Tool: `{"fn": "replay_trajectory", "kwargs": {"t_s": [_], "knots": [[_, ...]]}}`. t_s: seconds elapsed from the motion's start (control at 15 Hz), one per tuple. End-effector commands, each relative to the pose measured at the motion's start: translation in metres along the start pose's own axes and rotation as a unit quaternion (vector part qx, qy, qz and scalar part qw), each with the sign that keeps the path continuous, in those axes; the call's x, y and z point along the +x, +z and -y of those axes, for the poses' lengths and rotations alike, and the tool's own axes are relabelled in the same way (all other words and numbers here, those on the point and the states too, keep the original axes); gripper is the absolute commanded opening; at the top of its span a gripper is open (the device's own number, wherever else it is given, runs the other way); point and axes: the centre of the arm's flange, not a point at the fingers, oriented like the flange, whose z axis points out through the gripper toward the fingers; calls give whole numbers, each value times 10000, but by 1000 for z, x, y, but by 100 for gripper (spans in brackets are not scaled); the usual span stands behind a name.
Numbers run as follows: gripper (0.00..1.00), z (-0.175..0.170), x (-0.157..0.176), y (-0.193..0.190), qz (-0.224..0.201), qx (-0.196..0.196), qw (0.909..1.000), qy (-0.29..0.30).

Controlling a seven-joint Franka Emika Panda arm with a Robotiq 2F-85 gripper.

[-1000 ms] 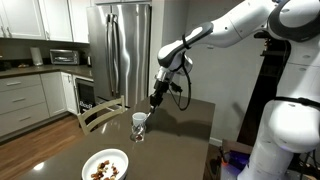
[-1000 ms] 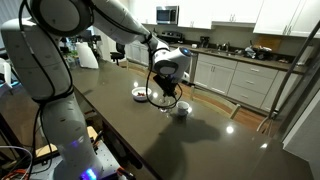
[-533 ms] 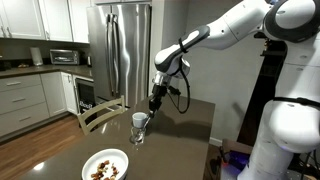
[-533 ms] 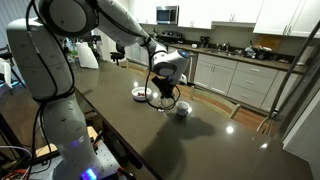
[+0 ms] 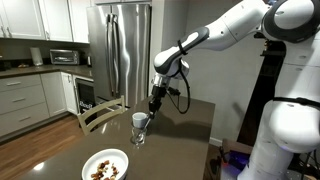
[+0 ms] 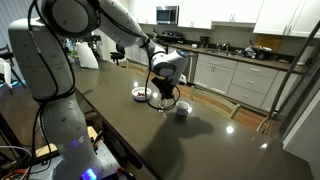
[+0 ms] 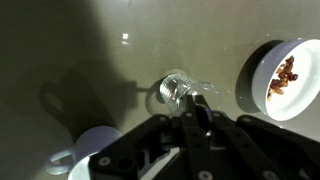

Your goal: Use the silver spoon to scoop some of the contents in the bowl into the glass cup

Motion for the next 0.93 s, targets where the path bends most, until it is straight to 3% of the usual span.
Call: {"fn": "replay_trajectory", "kwargs": {"t_s": [0.0,0.27,0.73,0.87], "knots": [[13,8,0,2,-33,-271,9996,51],[50,13,1,4,-13,-360,9993,23],[95,24,-1,-3,-33,-391,9992,-86],[100,29,-1,-7,-70,-421,9990,-136]]}}
